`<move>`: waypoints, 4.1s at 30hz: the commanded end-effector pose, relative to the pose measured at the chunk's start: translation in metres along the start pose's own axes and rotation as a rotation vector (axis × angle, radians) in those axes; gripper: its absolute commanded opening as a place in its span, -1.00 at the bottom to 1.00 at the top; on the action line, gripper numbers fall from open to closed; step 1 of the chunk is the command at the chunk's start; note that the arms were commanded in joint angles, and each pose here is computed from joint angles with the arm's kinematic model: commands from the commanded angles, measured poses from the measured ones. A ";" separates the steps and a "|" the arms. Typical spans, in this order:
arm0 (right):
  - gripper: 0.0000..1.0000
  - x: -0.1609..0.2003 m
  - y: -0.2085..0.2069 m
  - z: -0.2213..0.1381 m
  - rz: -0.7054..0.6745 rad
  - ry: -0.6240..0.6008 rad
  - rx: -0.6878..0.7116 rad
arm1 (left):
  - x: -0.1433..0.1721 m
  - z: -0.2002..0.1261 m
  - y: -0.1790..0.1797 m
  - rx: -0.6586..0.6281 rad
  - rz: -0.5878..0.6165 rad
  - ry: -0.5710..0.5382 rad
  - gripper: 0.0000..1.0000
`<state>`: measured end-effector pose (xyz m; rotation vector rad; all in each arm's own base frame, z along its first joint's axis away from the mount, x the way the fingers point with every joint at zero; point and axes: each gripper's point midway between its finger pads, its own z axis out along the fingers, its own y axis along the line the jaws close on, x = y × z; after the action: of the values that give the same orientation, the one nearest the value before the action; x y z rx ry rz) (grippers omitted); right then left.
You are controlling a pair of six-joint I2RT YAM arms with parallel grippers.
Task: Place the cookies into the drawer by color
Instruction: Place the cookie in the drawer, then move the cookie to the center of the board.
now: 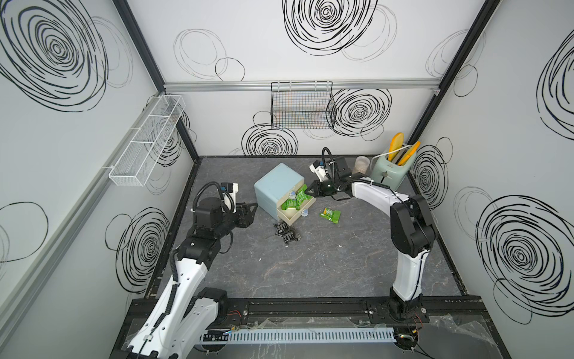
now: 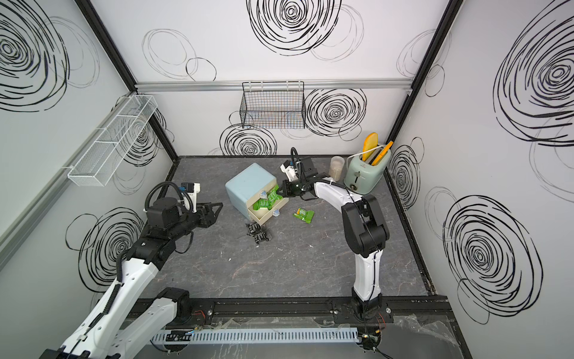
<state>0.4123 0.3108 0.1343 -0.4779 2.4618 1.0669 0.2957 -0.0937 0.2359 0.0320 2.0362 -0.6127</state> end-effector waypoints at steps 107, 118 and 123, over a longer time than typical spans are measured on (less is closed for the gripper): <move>0.09 0.191 0.009 -0.041 0.019 0.045 0.164 | 0.169 0.027 -0.135 0.308 -0.025 0.320 0.13; 0.08 0.219 -0.030 -0.076 0.217 -0.025 0.207 | 0.208 0.074 -0.158 0.285 0.028 0.437 -0.01; 0.06 0.234 -0.034 -0.076 0.241 0.000 0.194 | 0.219 0.094 -0.160 0.256 0.022 0.459 -0.03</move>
<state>0.2158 0.1987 0.0463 -0.1602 2.6237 0.8613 0.1985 -0.3056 0.0680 0.4203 2.4510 -0.8620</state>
